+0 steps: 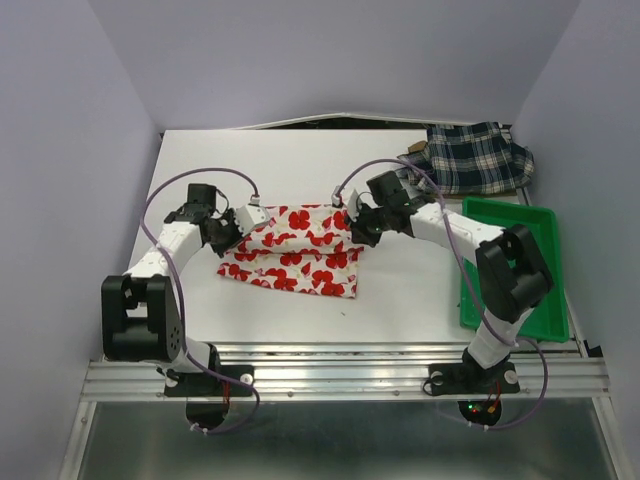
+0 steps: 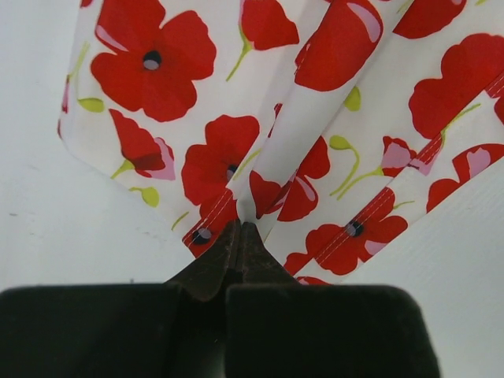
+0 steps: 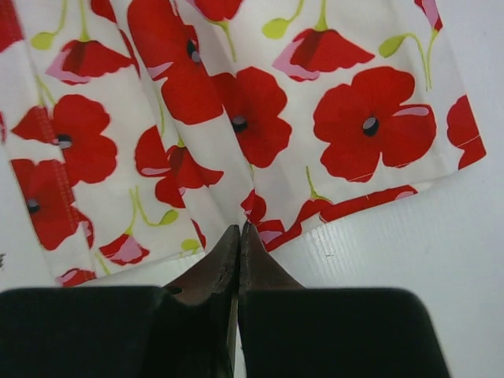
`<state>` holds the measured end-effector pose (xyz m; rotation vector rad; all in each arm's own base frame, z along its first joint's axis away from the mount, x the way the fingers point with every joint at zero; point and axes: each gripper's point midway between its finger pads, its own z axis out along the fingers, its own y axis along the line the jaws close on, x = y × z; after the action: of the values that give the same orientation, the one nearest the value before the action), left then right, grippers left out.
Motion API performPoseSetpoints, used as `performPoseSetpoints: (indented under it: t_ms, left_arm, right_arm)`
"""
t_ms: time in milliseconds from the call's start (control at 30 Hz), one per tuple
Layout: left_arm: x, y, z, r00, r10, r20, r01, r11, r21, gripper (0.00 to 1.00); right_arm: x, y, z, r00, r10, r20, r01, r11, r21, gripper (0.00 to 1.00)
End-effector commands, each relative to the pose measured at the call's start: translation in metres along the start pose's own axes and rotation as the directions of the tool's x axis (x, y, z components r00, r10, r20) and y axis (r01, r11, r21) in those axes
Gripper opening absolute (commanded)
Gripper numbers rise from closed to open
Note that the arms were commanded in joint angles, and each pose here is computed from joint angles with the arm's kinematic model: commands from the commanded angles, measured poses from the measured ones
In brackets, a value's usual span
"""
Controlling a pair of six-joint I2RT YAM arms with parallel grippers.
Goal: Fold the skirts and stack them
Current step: Fold the skirt
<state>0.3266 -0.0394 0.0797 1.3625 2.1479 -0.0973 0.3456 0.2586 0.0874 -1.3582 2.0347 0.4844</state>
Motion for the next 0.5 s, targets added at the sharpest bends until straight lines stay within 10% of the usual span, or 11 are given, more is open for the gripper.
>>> performPoseSetpoints:
  t_ms: [0,467]
  left_arm:
    - [0.014,0.007,0.013,0.999,-0.031,-0.044,0.03,0.999,-0.026,0.0]
    - [-0.038,0.062,-0.014,0.996,-0.089,0.032,0.092,0.991,-0.092,0.0]
  right_arm:
    - [0.011,-0.034,0.019,0.998,0.047,-0.043,-0.042,0.992,0.12,0.01]
    - [-0.064,-0.067,-0.003,0.998,0.036,0.049,-0.044,0.983,0.177,0.01]
